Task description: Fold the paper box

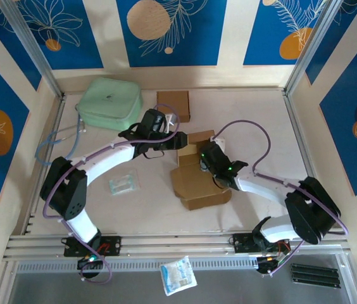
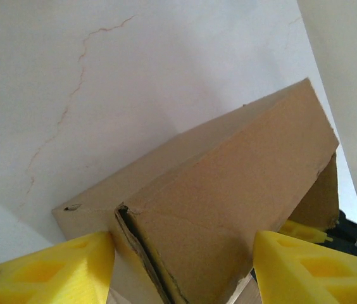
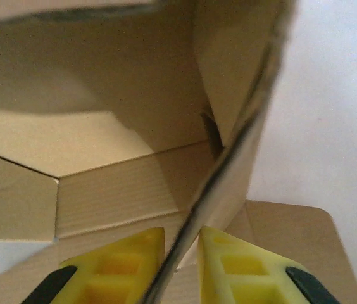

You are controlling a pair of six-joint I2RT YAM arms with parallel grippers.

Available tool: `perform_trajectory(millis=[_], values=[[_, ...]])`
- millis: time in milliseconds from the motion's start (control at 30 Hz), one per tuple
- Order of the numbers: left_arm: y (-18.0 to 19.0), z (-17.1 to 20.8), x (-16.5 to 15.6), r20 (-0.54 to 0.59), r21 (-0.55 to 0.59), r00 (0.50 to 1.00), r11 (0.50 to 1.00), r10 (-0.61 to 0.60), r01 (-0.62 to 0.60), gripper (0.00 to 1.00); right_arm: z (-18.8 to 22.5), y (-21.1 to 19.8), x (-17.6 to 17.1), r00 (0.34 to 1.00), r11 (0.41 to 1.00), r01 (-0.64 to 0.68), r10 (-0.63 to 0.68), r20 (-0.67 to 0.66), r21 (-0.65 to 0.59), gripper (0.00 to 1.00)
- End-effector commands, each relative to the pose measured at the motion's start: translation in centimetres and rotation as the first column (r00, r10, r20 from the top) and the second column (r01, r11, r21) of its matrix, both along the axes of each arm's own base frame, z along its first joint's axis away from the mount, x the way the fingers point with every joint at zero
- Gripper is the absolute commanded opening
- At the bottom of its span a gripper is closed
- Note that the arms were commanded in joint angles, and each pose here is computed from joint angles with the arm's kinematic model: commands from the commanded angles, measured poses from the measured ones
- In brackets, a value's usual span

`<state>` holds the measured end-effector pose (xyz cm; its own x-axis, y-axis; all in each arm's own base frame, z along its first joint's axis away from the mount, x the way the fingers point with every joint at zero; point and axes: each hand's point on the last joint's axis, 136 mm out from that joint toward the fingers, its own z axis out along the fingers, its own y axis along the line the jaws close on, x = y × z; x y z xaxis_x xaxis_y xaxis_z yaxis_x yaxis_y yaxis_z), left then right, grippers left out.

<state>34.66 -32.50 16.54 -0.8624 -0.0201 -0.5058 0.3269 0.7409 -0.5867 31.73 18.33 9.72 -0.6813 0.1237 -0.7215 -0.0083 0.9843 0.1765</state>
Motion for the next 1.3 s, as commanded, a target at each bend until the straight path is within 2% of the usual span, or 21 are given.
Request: perform_trajectory(millis=[0,100,233,400,500,600,767,833,933,1067,1167,1267], values=[[0.5,-0.7,-0.8,0.003,0.025,1.0,0.999,-0.024,0.024,0.59,2.2,3.1,2.0,0.986,0.993,-0.119,0.114,0.118,0.03,0.23],[0.7,-1.3,-0.9,-0.001,0.04,1.0,0.999,-0.027,0.027,0.6,2.0,3.7,2.2,0.976,0.982,-0.191,0.189,0.11,0.011,0.32],[0.8,-1.9,-0.7,-0.005,0.052,1.0,0.998,-0.018,0.018,0.6,3.0,4.7,1.0,0.933,0.931,-0.356,0.349,0.088,0.08,0.51],[0.8,-2.1,-0.6,-0.004,0.063,1.0,0.998,-0.021,0.021,0.6,5.7,4.7,-2.6,0.83,0.821,-0.558,0.549,0.1,0.123,0.56],[0.8,-1.9,-0.4,0.004,0.066,1.0,0.998,-0.02,0.019,0.6,7.7,4.1,-4.3,0.787,0.782,-0.615,0.601,0.138,0.104,0.59],[0.6,-1.7,-0.4,0.006,0.058,1.0,0.998,-0.023,0.023,0.59,9.3,3.0,-5.2,0.782,0.782,-0.618,0.6,0.171,0.082,0.59],[0.6,-1.5,-0.3,0.01,0.059,1.0,0.998,-0.025,0.024,0.59,9.5,-1.6,-3.2,0.874,0.891,-0.453,0.437,0.211,0.029,0.58],[0.6,-1.5,-0.3,0.009,0.059,1.0,0.998,-0.025,0.024,0.59,8.9,-3.6,-2.3,0.913,0.923,-0.379,0.362,0.188,0.062,0.58],[0.6,-1.4,-0.3,0.012,0.055,1.0,0.998,-0.022,0.022,0.59,7.7,-5.1,-1.6,0.94,0.938,-0.324,0.304,0.155,0.125,0.58],[0.6,-1.4,-0.3,0.012,0.056,1.0,0.998,-0.024,0.023,0.59,5.8,-5.9,-0.7,0.948,0.925,-0.318,0.303,0.102,0.208,0.55],[0.6,-1.5,-0.4,0.011,0.058,1.0,0.998,-0.025,0.025,0.59,4.5,-5.5,0.2,0.936,0.893,-0.351,0.347,0.064,0.284,0.52],[0.5,-1.4,-0.3,0.012,0.057,1.0,0.998,-0.026,0.025,0.59,3.5,-4.8,1.3,0.925,0.88,-0.369,0.379,0.026,0.299,0.49]])
